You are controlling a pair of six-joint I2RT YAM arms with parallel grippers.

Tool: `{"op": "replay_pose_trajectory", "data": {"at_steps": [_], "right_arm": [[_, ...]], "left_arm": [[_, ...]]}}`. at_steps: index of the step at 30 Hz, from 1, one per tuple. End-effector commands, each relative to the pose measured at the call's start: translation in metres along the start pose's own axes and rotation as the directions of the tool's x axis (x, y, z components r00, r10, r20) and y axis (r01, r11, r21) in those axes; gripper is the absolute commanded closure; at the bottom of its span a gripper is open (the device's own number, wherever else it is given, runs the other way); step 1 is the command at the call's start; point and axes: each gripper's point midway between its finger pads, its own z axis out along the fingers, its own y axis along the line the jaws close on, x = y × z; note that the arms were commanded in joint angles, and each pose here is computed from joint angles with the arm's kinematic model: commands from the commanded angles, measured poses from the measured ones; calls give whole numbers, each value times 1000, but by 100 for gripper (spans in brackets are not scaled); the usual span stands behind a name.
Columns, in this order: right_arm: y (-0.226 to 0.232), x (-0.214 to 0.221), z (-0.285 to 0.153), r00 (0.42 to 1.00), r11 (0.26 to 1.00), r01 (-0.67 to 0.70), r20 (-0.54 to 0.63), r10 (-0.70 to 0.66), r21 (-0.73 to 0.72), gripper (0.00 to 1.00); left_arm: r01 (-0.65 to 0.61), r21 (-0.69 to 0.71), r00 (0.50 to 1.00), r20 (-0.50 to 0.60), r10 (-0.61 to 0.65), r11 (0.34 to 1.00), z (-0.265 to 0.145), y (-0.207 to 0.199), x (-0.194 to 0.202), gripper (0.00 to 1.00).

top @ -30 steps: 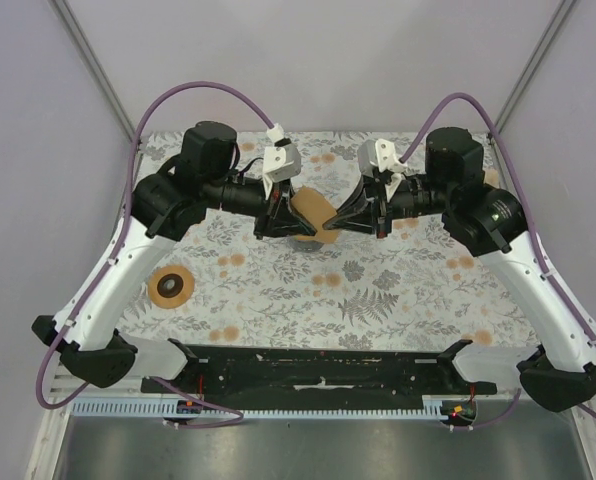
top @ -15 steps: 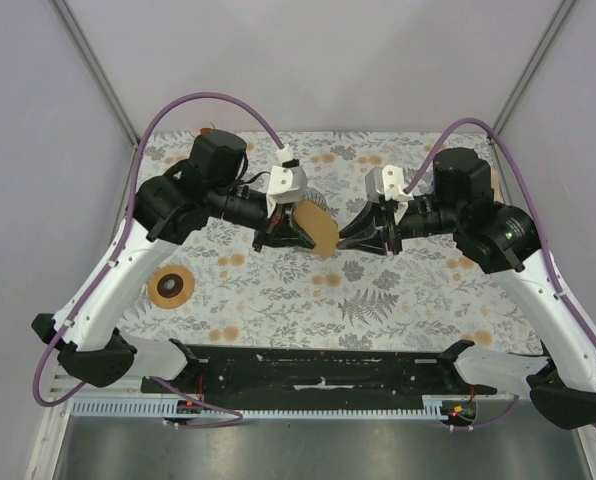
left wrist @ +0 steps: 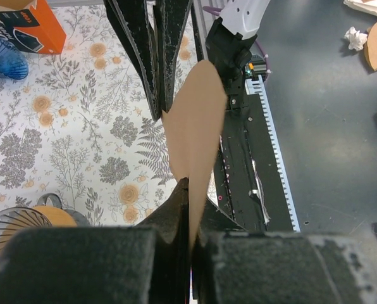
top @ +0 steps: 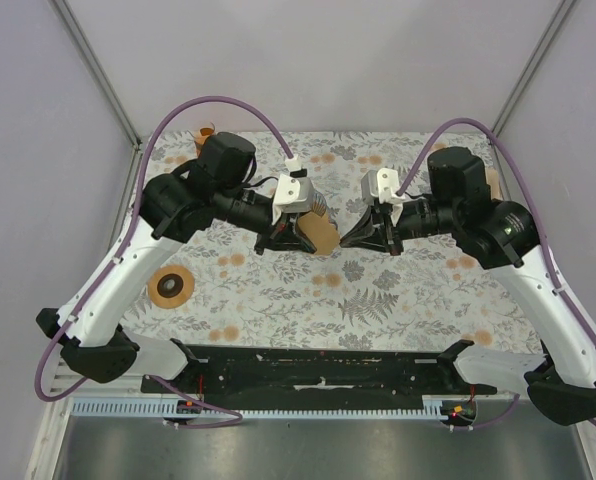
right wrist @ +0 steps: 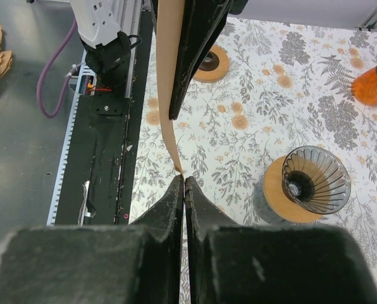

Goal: Place the coffee filter in the dripper
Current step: Adjust the coffee filter.

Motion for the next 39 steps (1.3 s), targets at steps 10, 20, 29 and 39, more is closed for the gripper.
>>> {"op": "replay_pose_trajectory", "data": {"at_steps": [10, 20, 29, 39], "right_arm": [[7, -24, -3, 998, 999, 22, 67, -18, -49, 99], [14, -25, 0, 996, 995, 8, 91, 0, -97, 94], [13, -21, 4, 996, 994, -12, 84, 20, -105, 89], [9, -25, 7, 995, 996, -18, 100, 27, -92, 87]], "left_arm": [[-90, -20, 996, 7, 90, 996, -6, -1, -14, 98], [-89, -43, 996, -5, 89, 995, -3, 5, -13, 98], [-89, -70, 996, -6, 88, 994, -3, 10, -16, 98], [-83, -77, 996, 0, 84, 994, -3, 12, -19, 98]]}}
